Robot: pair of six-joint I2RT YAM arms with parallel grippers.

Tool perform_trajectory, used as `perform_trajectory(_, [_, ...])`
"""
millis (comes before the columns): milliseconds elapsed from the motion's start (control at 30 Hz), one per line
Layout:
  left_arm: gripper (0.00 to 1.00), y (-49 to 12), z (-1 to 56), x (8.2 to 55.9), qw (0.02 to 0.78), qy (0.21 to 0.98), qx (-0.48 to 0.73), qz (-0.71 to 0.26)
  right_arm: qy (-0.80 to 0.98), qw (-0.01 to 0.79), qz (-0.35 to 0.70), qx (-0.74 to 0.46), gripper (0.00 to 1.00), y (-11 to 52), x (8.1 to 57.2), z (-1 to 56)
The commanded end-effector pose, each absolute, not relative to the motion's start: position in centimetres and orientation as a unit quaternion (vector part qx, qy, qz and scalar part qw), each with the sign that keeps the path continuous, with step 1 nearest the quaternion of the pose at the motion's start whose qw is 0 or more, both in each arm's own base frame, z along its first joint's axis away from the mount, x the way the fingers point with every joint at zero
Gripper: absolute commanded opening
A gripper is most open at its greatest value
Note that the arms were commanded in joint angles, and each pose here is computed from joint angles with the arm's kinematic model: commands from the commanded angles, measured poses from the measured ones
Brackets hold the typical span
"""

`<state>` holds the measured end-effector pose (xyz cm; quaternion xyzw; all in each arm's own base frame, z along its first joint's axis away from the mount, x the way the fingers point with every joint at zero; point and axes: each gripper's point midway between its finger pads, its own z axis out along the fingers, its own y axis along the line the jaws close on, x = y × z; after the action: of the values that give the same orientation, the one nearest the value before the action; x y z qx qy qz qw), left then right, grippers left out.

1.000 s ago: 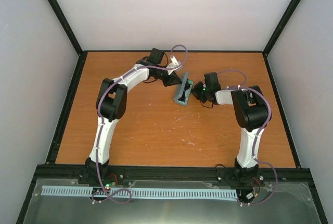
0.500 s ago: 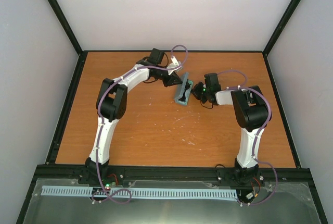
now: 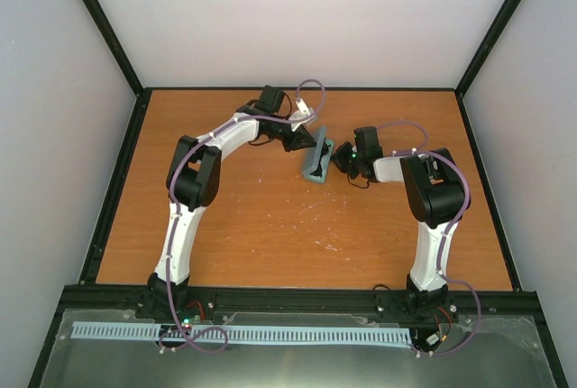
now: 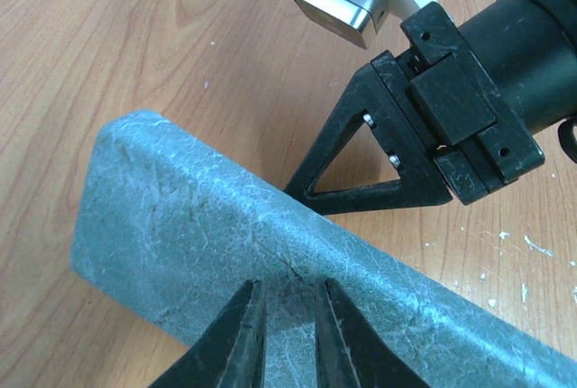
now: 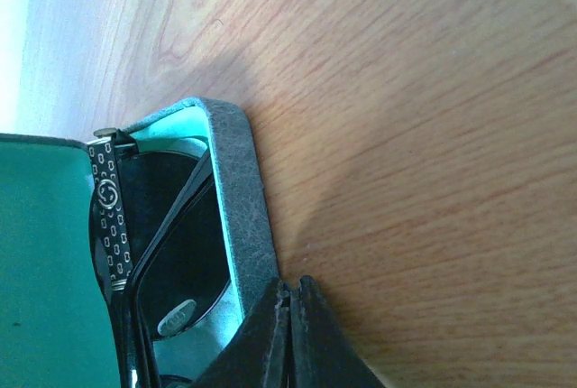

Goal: Organize the sunglasses
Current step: Close the sunglasses case at the center of the board.

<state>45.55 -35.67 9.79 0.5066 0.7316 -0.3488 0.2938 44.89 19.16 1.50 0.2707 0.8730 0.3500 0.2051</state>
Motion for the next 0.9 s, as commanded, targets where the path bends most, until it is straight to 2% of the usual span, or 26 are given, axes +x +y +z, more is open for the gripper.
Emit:
perform_trajectory(0, [0.18, -37.1, 6.2, 42.9, 0.248, 0.731, 0.522, -0.364, 0.909, 0.108, 0.278, 0.290, 0.03, 18.0, 39.4, -4.4])
perform_trajectory(633, [0.18, -38.5, 5.3, 41.3, 0.234, 0.725, 0.533, -0.369, 0.906, 0.108, 0.291, 0.287, 0.03, 18.1, 38.3, -4.0])
perform_trajectory(767, [0.16, -38.2, 6.8, 41.8, 0.243, 0.727, 0.537, -0.353, 0.907, 0.121, 0.278, 0.293, 0.03, 17.1, 38.0, -3.5])
perform_trajectory(867, [0.17, -37.6, 10.0, 42.9, 0.272, 0.723, 0.534, -0.343, 0.908, 0.139, 0.262, 0.295, 0.03, 15.8, 37.9, -2.5])
